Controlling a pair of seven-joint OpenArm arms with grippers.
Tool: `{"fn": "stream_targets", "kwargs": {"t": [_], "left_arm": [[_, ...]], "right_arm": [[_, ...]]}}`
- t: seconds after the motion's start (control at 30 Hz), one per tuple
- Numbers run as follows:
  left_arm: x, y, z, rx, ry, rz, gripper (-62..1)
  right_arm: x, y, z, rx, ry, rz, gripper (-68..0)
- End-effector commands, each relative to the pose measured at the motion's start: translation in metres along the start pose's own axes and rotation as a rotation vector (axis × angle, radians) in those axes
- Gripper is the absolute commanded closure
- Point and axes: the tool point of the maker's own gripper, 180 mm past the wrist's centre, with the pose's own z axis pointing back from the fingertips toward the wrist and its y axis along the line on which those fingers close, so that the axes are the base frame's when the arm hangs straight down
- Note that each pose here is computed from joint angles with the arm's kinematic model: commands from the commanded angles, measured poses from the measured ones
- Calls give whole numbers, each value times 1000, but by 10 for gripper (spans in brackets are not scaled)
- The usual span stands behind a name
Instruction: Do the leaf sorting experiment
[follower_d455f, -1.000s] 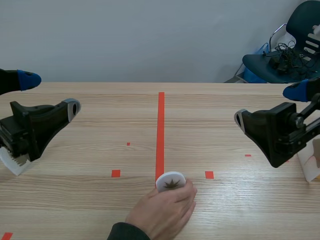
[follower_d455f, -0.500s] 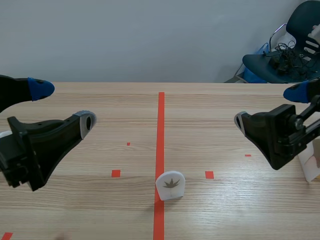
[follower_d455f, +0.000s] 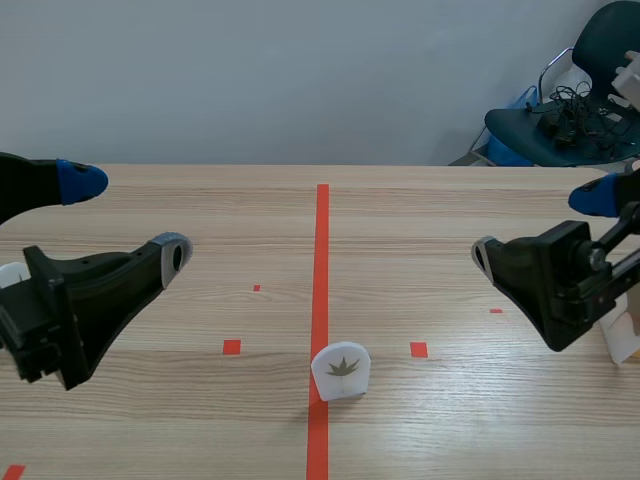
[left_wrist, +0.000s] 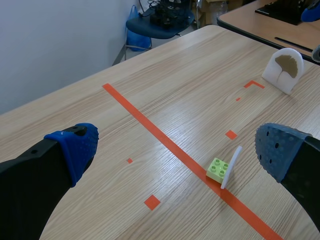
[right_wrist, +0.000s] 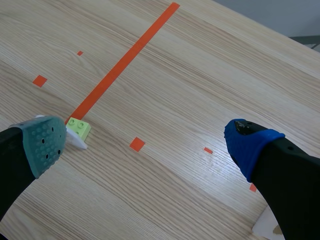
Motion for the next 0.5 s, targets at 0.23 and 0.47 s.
{"fn": "stream_targets", "kwargs": {"t": [0.23, 0.47], "left_arm": [[7, 1, -1, 3, -31, 8, -623], [7, 1, -1, 3, -32, 8, -623]], "right_arm": [[4, 19, -5, 88, -3, 43, -679], [-30, 56, -30, 247, 61, 112, -679]]}}
